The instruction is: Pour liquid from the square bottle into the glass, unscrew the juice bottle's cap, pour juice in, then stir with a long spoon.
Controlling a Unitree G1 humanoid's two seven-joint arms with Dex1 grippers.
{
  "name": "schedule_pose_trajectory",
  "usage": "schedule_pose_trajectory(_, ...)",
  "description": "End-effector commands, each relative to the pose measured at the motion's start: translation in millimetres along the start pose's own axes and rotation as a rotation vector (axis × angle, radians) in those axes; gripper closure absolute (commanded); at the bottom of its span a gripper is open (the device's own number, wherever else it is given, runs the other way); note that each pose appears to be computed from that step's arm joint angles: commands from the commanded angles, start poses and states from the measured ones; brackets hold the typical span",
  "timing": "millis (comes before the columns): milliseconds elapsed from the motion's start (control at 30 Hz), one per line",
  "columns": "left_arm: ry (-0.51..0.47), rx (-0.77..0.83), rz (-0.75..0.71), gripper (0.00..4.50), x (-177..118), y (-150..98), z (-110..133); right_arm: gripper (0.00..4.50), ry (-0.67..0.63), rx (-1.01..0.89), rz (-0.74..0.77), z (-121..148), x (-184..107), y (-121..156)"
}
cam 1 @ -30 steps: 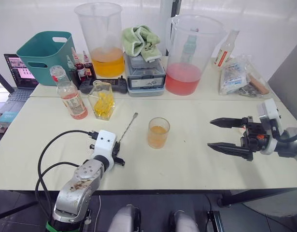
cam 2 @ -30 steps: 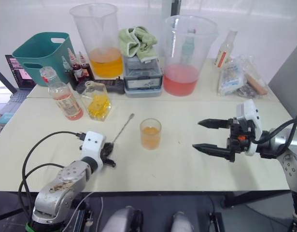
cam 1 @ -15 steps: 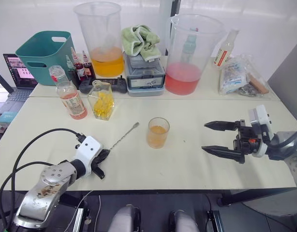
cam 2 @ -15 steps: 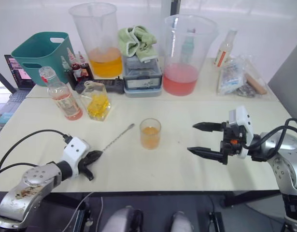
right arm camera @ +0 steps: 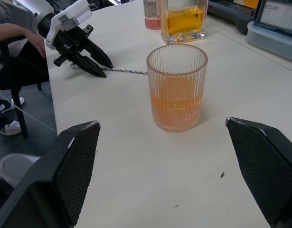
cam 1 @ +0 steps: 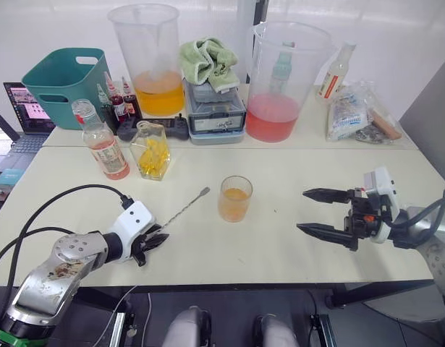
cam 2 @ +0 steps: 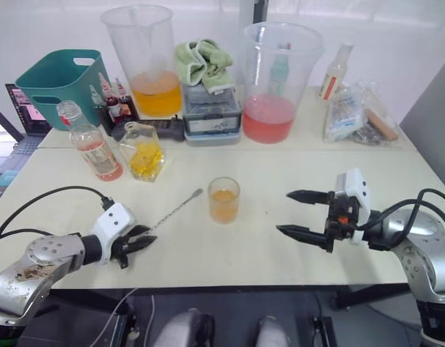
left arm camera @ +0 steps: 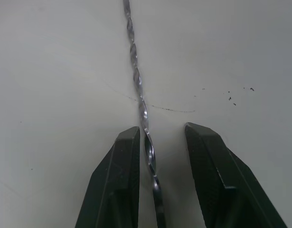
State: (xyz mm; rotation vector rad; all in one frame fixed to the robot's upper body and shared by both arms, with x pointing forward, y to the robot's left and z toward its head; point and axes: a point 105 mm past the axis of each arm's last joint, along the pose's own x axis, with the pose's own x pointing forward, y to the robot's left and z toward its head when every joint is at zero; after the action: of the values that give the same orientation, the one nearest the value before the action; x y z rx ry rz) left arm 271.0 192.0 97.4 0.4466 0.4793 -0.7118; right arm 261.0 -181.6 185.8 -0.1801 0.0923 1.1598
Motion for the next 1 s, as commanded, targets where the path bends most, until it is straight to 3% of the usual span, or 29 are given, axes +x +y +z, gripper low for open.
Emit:
schedule_pose_trajectory(33,0.127,-0.051,-0.029,3.68,7.0,-7.6,-29.0,0.0,-0.033,-0.042,-0.002,10.2,1.4,3.5)
schedule_pose_trajectory(100,0.143,-0.047,-0.04,4.4,9.3,-10.6,-32.5,0.0,-0.034,-0.042,-0.003,10.1,2.2,3.9)
schedule_pose_trajectory(333,0.103,-0.072,-0.036,4.47,8.0,-9.4,-26.1,0.0,-0.035,-0.042,0.003,12.4,1.9,4.5)
schedule_pose_trajectory(633,-0.327,-0.153,0.063,4.47,-18.0,30.1,77.5,0.0,-0.201,0.077,0.039,55.1,12.8,-5.7)
schedule_pose_trajectory(833,-0.553,-0.113,0.006,4.47,-24.9,18.5,138.9,0.0,-0.349,0.21,-0.043,84.9,40.6,-25.7)
schedule_pose_trajectory(1000,-0.63,-0.089,-0.066,4.47,-23.9,-0.9,159.2,0.0,-0.454,0.385,-0.094,94.3,68.8,-30.3)
